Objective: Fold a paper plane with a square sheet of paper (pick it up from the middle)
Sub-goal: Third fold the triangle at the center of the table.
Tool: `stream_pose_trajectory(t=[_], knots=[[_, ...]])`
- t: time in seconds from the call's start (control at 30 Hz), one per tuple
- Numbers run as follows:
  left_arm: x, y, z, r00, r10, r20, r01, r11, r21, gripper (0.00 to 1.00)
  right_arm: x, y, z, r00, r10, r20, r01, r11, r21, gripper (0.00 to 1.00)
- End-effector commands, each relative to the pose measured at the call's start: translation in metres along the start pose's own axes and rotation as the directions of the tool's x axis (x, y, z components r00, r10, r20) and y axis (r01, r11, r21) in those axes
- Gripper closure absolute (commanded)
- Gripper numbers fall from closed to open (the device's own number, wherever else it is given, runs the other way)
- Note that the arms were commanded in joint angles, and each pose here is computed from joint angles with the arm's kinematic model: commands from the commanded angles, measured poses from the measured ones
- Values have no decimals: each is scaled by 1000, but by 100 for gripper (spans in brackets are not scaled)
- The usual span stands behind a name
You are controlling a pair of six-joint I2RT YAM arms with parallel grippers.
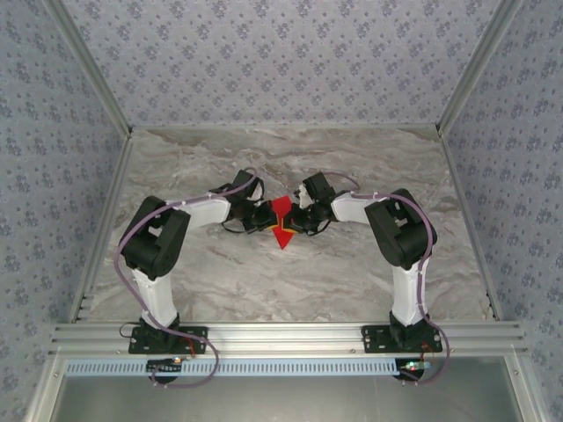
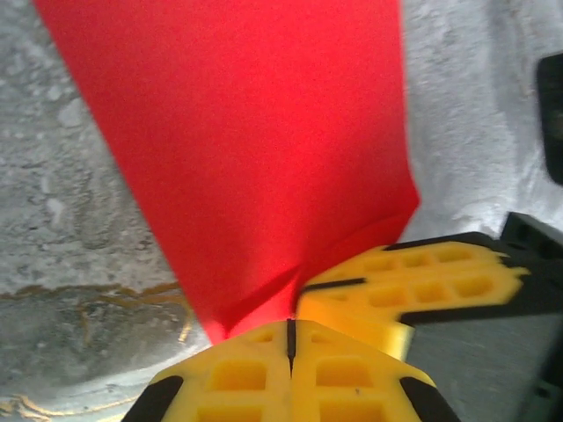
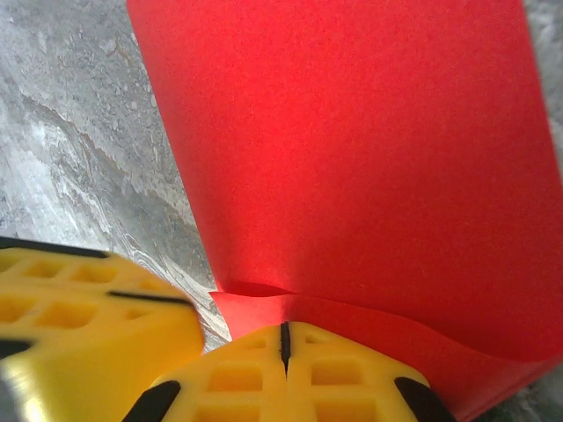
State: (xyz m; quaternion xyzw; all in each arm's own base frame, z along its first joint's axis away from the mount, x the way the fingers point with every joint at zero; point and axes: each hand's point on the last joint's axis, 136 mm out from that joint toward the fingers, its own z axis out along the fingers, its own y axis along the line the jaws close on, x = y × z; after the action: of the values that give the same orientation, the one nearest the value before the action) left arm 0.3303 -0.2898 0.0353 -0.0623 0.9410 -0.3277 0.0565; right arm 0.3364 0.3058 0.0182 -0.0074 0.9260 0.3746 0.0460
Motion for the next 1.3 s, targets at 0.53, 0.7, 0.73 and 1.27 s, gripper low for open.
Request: stream_pose_trajectory(t=[0.53, 0.7, 0.73, 1.27], knots=[[15, 21, 16, 994, 68, -87, -82, 982, -168, 100, 16, -35, -3, 999, 44, -29, -40, 990, 133, 100], [20, 27, 16, 992, 78, -94, -96, 975, -198, 100, 9, -18, -11, 1000, 16, -11, -15, 997, 78, 100], [20, 29, 16, 992, 78, -96, -96, 975, -202, 100, 7, -14, -13, 1000, 9, -5, -9, 998, 64, 100], [22, 38, 18, 994, 69, -89, -88, 970, -228, 100, 51, 17, -10, 994, -45, -103, 40, 998, -49, 100]])
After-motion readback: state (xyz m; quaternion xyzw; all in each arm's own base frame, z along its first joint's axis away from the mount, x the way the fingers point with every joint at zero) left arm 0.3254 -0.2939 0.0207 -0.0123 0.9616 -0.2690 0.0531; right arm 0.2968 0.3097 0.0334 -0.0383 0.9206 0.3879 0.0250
